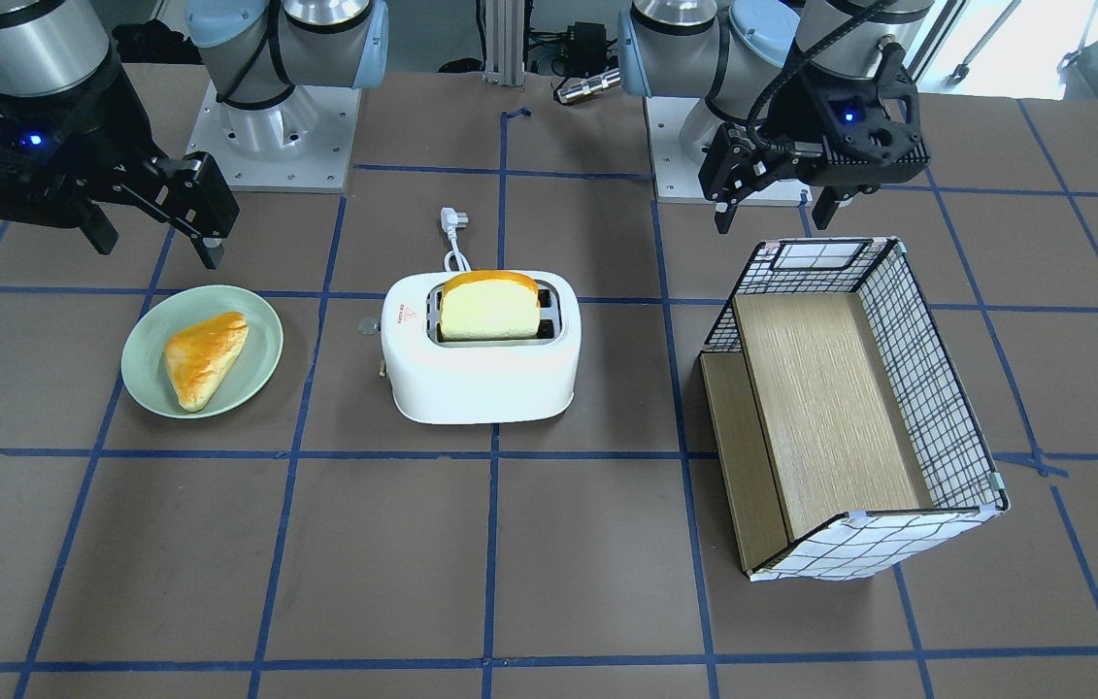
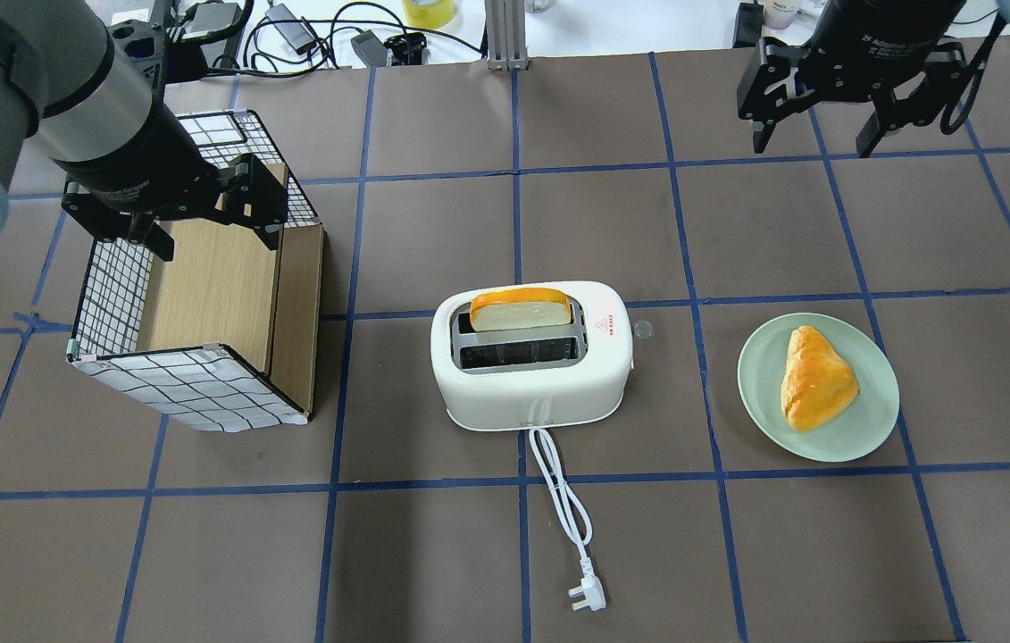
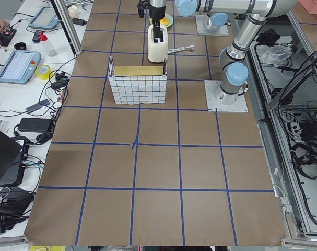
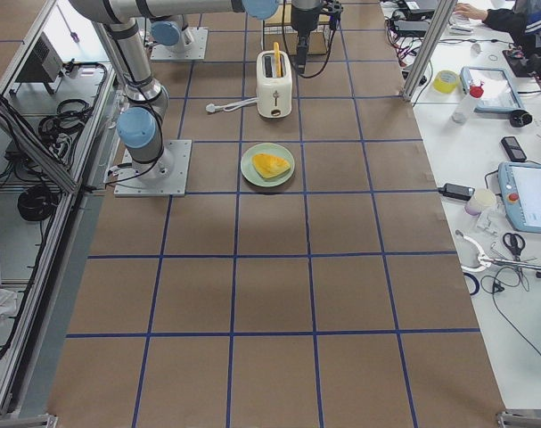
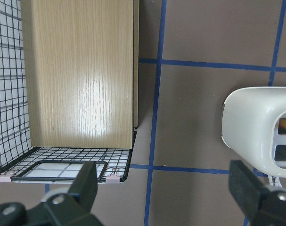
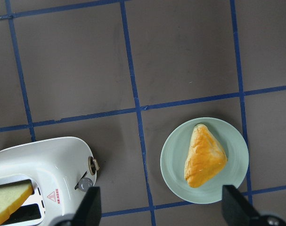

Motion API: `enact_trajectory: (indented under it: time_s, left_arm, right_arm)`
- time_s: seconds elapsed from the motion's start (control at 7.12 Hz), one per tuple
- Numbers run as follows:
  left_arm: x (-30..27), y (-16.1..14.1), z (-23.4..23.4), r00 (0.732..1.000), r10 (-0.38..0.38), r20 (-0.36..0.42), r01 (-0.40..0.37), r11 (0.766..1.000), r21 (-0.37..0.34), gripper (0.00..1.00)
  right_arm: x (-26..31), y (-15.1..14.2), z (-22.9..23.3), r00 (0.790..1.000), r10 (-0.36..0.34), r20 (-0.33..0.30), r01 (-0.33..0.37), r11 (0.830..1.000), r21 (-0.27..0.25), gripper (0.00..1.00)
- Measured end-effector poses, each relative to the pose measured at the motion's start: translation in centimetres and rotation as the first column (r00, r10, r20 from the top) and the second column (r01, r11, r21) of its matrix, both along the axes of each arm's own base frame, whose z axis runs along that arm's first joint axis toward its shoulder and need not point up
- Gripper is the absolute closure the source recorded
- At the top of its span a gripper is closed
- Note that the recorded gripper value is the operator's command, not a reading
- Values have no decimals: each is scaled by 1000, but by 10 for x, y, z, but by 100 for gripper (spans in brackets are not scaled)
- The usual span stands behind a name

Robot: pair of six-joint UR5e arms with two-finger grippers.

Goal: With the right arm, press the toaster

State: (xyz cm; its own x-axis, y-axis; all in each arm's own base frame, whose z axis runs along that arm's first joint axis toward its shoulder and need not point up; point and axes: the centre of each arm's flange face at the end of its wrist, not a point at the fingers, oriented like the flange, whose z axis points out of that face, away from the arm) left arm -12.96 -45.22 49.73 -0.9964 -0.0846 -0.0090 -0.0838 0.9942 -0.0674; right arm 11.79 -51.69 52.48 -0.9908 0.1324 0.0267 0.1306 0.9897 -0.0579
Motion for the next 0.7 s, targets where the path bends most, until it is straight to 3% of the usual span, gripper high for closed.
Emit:
enact_trajectory:
  time_s: [0.7]
  left_arm:
    - [0, 0, 0, 1000, 0, 0, 0, 1000, 0, 0]
  right_arm:
    - [3, -3, -1, 1000, 5, -8, -5, 1000, -16, 0]
